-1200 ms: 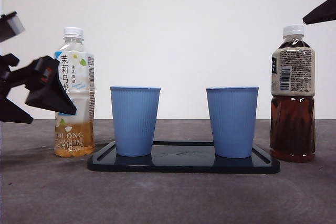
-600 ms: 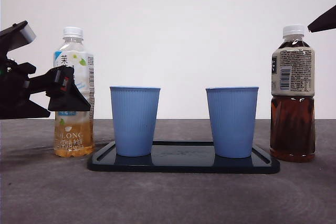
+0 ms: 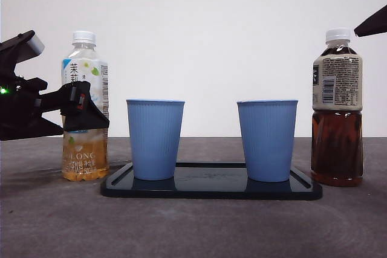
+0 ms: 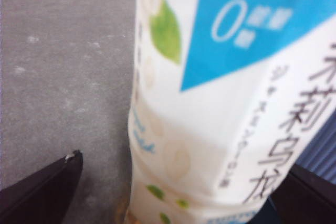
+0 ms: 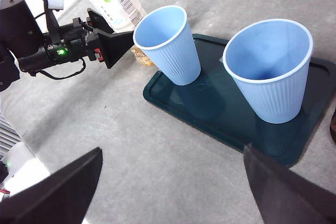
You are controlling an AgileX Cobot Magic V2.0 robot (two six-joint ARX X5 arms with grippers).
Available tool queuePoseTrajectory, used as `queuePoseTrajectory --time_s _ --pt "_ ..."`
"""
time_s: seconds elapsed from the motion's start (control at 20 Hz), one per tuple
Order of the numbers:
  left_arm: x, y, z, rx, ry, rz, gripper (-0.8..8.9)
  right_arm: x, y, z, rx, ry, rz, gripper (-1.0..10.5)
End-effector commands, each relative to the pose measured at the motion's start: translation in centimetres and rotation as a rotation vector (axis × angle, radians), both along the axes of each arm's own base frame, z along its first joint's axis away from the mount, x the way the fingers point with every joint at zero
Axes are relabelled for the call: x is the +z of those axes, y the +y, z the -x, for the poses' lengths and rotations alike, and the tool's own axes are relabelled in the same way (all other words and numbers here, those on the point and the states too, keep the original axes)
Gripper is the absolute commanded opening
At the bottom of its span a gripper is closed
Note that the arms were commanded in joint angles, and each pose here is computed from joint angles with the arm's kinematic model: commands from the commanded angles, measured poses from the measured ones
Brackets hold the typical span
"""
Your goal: Pour the drink into the cup
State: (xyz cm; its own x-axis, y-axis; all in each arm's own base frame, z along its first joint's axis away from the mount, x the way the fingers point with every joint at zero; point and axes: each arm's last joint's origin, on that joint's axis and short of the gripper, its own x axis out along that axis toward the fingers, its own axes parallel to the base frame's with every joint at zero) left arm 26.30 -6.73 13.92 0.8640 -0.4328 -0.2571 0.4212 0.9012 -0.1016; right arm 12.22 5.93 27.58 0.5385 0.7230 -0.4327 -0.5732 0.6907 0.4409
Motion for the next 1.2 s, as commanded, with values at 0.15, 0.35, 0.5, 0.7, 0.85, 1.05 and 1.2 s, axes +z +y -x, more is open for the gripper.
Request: queuePoseTrajectory --time_s 0.15,0.35,0.5,0.7,0.85,1.05,1.2 --pt "0.1 -0.3 -1.1 0.001 -0.012 0.001 5.21 0.6 0.1 0.0 0.010 -0.030 0.003 4.2" --pt "0.2 -0.4 -1.2 0.001 -0.012 0.001 3.69 0.6 0.1 0.0 0.011 -0.032 0.004 4.2" --pt "0.2 -0.4 -1.2 0.001 -0.012 0.001 2.65 0.6 0.1 0.0 0.014 -0.038 0.009 4.2" --pt "0.4 -0.3 -1.1 0.001 -0.013 0.000 2.65 0.6 0.1 0.0 0.016 -0.041 0.011 4.2" --pt "1.7 -0.2 -0.6 -0.012 -0.022 -0.045 2.36 0.6 0.1 0.0 0.020 -0.048 0.016 4.2" --pt "4.6 -0.1 0.2 -0.053 -0.008 -0.179 2.36 0.6 0.1 0.0 0.029 -0.056 0.022 4.2" --pt "7.6 0.1 0.4 -0.067 0.027 -0.333 2.36 0.5 0.1 0.0 0.037 -0.062 0.034 4.2"
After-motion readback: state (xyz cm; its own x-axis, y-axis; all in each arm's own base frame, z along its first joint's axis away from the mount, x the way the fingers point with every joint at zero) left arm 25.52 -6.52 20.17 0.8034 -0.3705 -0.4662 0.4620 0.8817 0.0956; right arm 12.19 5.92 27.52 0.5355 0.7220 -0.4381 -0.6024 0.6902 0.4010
